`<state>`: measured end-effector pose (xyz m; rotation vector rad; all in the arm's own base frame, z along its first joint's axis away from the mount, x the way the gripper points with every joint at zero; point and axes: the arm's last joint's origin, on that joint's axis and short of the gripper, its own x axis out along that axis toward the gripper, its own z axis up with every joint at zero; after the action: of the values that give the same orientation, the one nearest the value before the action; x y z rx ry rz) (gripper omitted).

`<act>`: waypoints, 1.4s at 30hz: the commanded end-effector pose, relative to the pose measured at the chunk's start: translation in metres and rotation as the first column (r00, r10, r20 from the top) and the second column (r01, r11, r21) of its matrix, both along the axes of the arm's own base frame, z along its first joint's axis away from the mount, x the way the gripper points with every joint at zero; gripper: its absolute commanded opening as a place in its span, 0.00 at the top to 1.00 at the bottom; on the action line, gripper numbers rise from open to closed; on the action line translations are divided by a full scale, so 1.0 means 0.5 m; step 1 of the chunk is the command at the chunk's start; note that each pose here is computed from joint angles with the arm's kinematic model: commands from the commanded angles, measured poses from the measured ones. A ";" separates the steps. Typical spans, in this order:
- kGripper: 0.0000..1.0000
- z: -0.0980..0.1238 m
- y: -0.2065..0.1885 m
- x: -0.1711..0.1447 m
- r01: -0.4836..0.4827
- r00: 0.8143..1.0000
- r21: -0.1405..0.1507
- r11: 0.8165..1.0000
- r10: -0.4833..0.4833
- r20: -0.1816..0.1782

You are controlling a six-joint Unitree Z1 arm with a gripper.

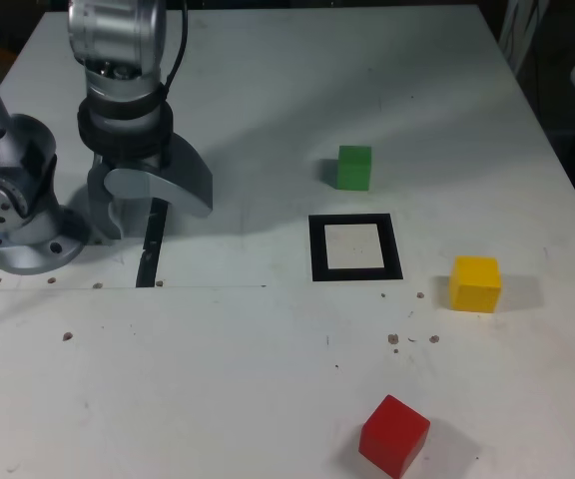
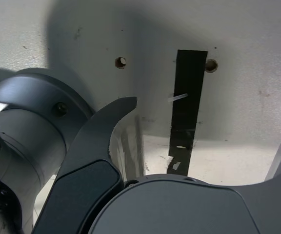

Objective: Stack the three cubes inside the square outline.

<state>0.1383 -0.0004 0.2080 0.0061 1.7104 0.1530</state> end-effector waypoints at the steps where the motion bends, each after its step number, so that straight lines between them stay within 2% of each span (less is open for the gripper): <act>1: 0.01 0.003 0.000 0.000 0.006 1.000 -0.001 1.000 -0.006 0.014; 8: 0.01 0.006 0.000 -0.006 0.009 1.000 -0.006 1.000 -0.009 0.024; 14: 0.01 0.024 -0.004 -0.009 -0.003 1.000 -0.035 0.999 0.003 0.006; 17: 0.01 0.055 -0.015 -0.001 0.019 1.000 -0.053 0.998 -0.018 0.020; 19: 0.01 0.092 -0.036 0.021 0.064 0.997 -0.062 0.996 -0.061 0.051; 24: 0.02 0.187 -0.117 0.088 0.187 0.978 -0.048 0.981 -0.181 0.106; 27: 0.02 0.228 -0.172 0.127 0.262 0.959 -0.032 0.964 -0.257 0.123; 30: 0.02 0.257 -0.230 0.169 0.348 0.928 -0.020 0.937 -0.342 0.145; 33: 0.02 0.286 -0.292 0.210 0.440 0.887 0.005 0.898 -0.435 0.158; 37: 0.02 0.314 -0.374 0.262 0.551 0.821 0.040 0.833 -0.551 0.151; 39: 0.02 0.316 -0.404 0.282 0.584 0.798 0.043 0.810 -0.583 0.152; 42: 0.02 0.312 -0.436 0.307 0.615 0.773 0.041 0.787 -0.613 0.164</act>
<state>0.2425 -0.1777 0.2848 0.6971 1.8444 -0.2402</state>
